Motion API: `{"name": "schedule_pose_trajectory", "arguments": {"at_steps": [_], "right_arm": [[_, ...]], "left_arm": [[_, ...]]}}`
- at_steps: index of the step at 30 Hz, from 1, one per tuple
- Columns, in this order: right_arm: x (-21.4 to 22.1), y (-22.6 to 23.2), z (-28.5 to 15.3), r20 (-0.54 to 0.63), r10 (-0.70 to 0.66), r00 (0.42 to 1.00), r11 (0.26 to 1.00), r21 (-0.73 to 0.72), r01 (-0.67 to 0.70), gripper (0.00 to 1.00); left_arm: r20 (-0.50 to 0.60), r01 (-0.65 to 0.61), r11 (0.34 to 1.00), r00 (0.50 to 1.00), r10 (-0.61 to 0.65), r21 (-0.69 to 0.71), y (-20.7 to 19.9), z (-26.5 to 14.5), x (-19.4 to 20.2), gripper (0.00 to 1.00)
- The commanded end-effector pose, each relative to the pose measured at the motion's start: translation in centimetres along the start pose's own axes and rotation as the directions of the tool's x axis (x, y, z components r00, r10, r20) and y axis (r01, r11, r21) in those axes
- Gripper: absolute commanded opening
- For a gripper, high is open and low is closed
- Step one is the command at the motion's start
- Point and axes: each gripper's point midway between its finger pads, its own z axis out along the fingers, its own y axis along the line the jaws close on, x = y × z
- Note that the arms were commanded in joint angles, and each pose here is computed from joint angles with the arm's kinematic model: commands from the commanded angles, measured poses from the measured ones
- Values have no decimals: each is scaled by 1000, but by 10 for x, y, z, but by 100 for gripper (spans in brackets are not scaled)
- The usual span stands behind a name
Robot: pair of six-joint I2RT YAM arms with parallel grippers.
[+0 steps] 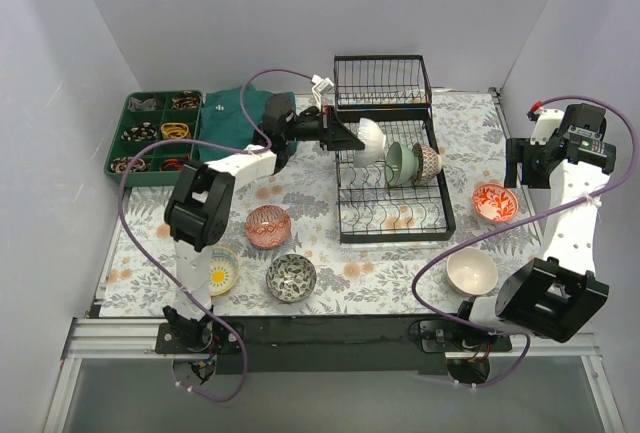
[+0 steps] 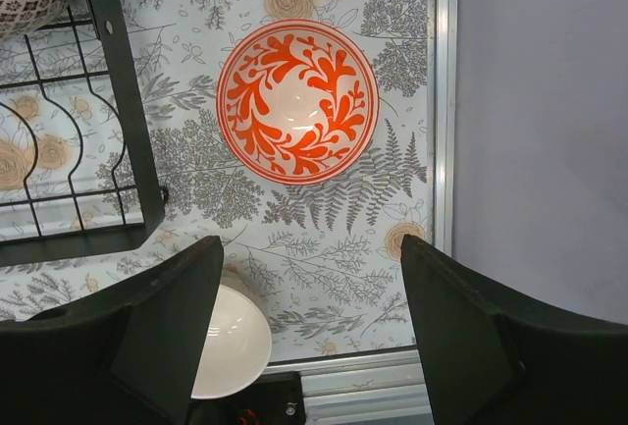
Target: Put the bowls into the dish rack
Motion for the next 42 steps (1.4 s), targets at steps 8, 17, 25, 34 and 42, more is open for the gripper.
{"name": "schedule_pose_trajectory", "arguments": {"at_steps": [8, 17, 25, 34, 42], "right_arm": [[1, -5, -3, -35, -47, 998, 999, 6, 47, 80], [15, -2, 1, -73, -36, 997, 999, 1, 37, 80], [14, -6, 6, -104, -29, 994, 1000, 4, 29, 80], [15, -4, 10, -119, -14, 993, 1000, -11, 13, 80], [15, -3, 11, -104, -11, 994, 1000, -10, 10, 80]], "left_arm": [[65, -55, 998, 996, 56, -17, 38, 49, -5, 0], [94, 29, 999, 995, -26, -31, 59, 58, 11, 0], [114, 121, 992, 986, -118, -23, 69, 67, 25, 0], [150, 217, 974, 967, -207, -59, 79, 61, 37, 5], [134, 222, 972, 968, -211, -79, 70, 48, 44, 12]]}}
